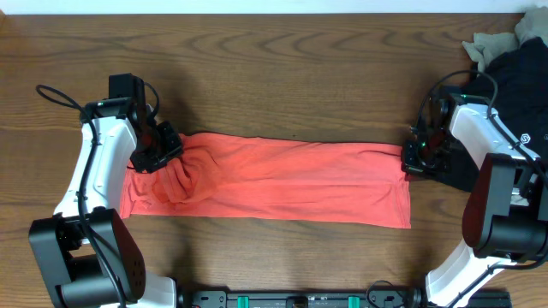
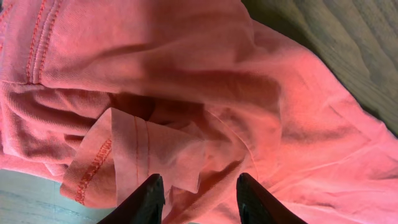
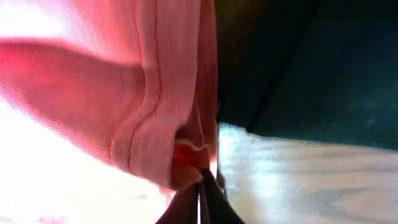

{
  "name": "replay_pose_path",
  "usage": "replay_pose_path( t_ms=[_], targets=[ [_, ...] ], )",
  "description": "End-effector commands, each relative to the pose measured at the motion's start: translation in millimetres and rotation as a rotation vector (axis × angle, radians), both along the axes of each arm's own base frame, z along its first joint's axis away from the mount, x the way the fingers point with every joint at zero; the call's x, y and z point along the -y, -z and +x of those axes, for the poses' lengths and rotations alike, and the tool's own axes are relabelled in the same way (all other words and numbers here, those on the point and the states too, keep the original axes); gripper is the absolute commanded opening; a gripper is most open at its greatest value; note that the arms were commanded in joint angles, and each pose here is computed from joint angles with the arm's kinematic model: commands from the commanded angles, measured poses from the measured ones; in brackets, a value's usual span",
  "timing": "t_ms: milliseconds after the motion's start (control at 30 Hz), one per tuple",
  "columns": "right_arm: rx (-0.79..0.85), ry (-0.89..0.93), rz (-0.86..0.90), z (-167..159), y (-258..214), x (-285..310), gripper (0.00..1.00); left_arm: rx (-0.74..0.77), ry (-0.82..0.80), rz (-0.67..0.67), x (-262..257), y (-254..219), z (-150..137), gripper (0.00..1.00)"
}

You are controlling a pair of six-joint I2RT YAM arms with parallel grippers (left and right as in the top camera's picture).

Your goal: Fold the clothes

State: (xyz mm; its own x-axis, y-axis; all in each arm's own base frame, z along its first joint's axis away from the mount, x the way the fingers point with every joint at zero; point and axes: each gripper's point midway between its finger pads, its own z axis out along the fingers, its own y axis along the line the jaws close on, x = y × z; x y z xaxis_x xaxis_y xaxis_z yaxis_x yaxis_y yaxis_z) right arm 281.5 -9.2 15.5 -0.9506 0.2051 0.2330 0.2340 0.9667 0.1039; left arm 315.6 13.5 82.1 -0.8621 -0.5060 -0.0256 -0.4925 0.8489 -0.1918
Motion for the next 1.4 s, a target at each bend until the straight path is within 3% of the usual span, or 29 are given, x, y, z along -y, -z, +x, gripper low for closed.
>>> replay_pose_path(
  t_ms=[0, 267, 467, 600, 733, 800, 833, 867, 933, 967, 1133, 1367],
  targets=[
    [-0.028, -0.017, 0.057, -8.8, -4.4, -9.6, 0.01, -0.01, 0.014, -0.001, 0.8, 2.7, -3.4, 0.4],
    [-0.03, -0.152, 0.383, -22.2, -32.4, -55.4, 0.01, -0.01, 0.014, -0.001, 0.8, 2.7, -3.4, 0.4],
    [-0.04, -0.16, 0.385, -25.2, -33.3, -53.9, 0.01, -0.011, 0.014, -0.001, 0.9, 3.1, -3.9, 0.4],
    [-0.143, -0.148, 0.198, -41.5, -26.6, -24.9, 0.01, -0.012, 0.014, -0.001, 0.9, 3.1, -4.0, 0.41],
    [-0.27, 0.05, -0.209, -58.6, -25.8, 31.9, 0.01, -0.011, 0.014, -0.001, 0.9, 3.1, -3.7, 0.41],
    [-0.278, 0.113, -0.304, -60.3, -27.3, 45.1, 0.01, -0.011, 0.014, -0.001, 0.9, 3.1, -3.7, 0.41],
    [-0.268, 0.119, -0.303, -58.1, -26.1, 45.2, 0.04, -0.011, 0.014, -0.001, 0.9, 3.1, -3.7, 0.41],
    [-0.257, 0.123, -0.294, -55.7, -24.8, 43.7, 0.15, -0.011, 0.014, -0.001, 0.9, 3.1, -3.8, 0.41],
    [-0.244, 0.119, -0.27, -52.6, -23.0, 39.8, 0.52, -0.011, 0.014, -0.001, 0.9, 3.1, -3.8, 0.41],
    [-0.24, 0.116, -0.267, -51.8, -22.8, 39.3, 0.64, -0.011, 0.014, -0.001, 0.9, 3.1, -3.8, 0.41],
    [-0.213, 0.1, -0.244, -45.7, -19.7, 37.1, 0.76, -0.011, 0.014, -0.001, 0.9, 3.1, -3.7, 0.41],
    [-0.025, -0.065, 0.153, -10.9, -13.5, -19.0, 0.83, -0.011, 0.014, -0.001, 1.0, 3.1, -3.9, 0.41]
  ],
)
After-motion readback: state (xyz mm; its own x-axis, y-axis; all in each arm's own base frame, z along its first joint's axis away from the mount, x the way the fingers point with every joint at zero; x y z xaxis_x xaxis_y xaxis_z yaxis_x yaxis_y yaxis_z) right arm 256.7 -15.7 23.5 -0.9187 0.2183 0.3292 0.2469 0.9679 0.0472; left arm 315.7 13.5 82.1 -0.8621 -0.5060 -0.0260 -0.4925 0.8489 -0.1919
